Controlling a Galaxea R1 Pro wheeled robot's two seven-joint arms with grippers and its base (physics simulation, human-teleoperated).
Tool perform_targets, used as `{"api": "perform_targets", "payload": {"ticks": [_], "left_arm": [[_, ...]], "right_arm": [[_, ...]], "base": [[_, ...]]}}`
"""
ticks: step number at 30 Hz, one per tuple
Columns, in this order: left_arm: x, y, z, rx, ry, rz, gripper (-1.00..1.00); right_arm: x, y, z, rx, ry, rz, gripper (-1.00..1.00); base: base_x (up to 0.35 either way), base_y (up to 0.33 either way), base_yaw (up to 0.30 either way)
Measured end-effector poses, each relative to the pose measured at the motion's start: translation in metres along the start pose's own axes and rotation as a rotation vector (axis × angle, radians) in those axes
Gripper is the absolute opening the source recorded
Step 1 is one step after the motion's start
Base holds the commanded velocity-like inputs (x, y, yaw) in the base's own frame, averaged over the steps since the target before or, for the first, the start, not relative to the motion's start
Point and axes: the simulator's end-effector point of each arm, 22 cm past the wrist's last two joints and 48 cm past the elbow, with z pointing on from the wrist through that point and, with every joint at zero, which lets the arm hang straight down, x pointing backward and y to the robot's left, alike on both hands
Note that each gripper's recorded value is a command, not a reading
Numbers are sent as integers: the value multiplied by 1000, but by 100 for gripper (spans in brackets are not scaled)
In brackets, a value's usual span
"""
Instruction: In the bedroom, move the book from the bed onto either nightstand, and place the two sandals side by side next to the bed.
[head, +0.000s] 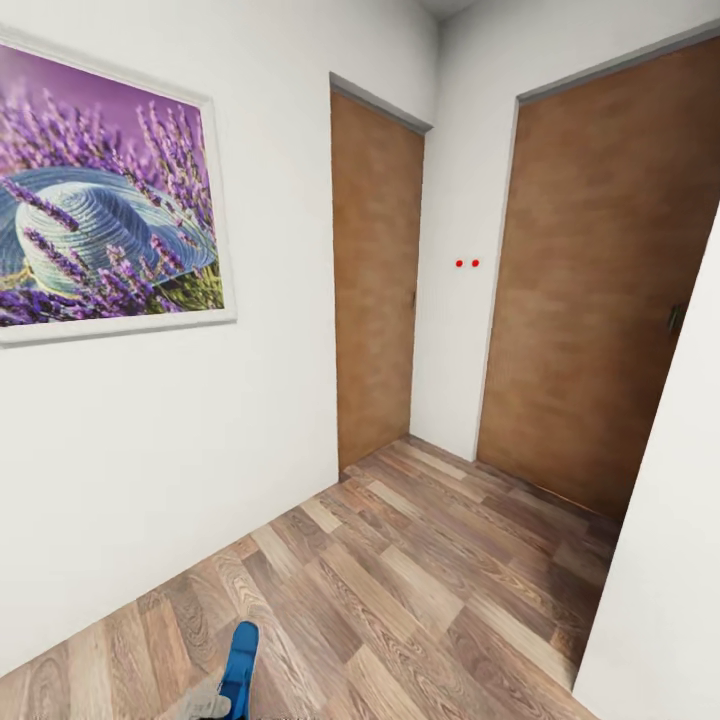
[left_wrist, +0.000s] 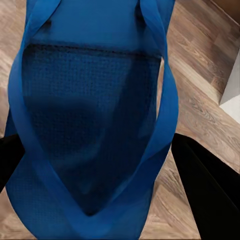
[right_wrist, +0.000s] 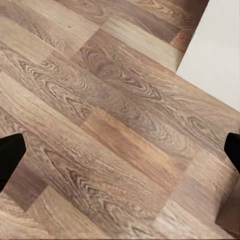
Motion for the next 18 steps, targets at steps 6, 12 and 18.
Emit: {"api": "perform_targets", "payload": {"ticks": [6, 12, 18], "left_arm": [[30, -17, -4, 4, 90, 17, -100], [34, -10, -10, -54, 120, 37, -100], [35, -23, -12, -50, 133, 33, -100]], "right_arm": [[47, 49, 0, -68, 103, -1, 100], [103, 65, -10, -95, 237, -18, 100], [119, 73, -21, -115, 292, -80, 100]], "base": [[0, 0, 279], [0, 0, 280], [0, 0, 280]]}}
